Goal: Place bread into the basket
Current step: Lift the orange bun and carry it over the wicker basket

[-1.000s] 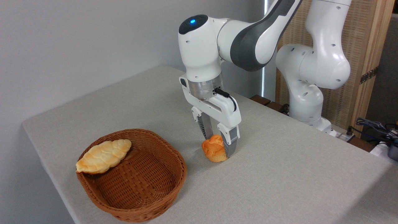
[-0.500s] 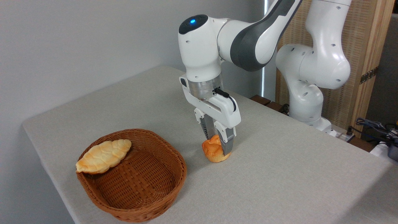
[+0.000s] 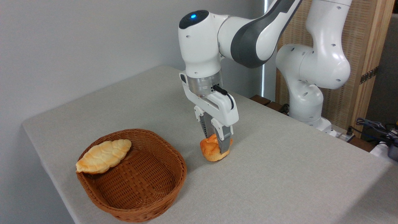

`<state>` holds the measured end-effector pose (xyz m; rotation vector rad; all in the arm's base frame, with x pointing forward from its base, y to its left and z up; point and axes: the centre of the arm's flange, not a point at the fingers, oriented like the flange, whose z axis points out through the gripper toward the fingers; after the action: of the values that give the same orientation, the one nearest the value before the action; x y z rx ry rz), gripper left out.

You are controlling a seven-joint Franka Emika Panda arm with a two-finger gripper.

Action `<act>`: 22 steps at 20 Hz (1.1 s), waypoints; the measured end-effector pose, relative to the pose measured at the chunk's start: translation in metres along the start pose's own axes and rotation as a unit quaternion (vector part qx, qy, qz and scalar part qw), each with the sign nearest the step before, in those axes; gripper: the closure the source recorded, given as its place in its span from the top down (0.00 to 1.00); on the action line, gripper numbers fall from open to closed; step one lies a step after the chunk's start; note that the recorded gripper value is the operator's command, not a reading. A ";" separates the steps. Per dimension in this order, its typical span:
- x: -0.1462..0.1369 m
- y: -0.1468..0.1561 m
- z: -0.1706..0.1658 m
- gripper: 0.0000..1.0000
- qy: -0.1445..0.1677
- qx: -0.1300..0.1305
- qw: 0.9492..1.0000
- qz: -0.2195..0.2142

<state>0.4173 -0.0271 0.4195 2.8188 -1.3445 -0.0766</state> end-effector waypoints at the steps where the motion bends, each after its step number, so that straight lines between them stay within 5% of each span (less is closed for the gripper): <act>1: 0.001 -0.002 -0.006 0.43 0.004 0.005 1.000 0.000; 5: 0.012 -0.016 -0.058 0.44 0.056 0.018 0.998 -0.017; 13: 0.039 -0.062 -0.149 0.49 0.088 0.007 0.996 -0.032; 15: 0.056 -0.076 -0.157 0.50 0.086 0.007 0.996 -0.027; 17: 0.071 -0.088 -0.160 0.66 0.086 0.007 0.996 -0.026; 22: 0.101 -0.095 -0.138 0.73 0.071 -0.006 0.997 -0.012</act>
<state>0.5613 -0.0462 0.5503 2.7705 -1.2763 0.1114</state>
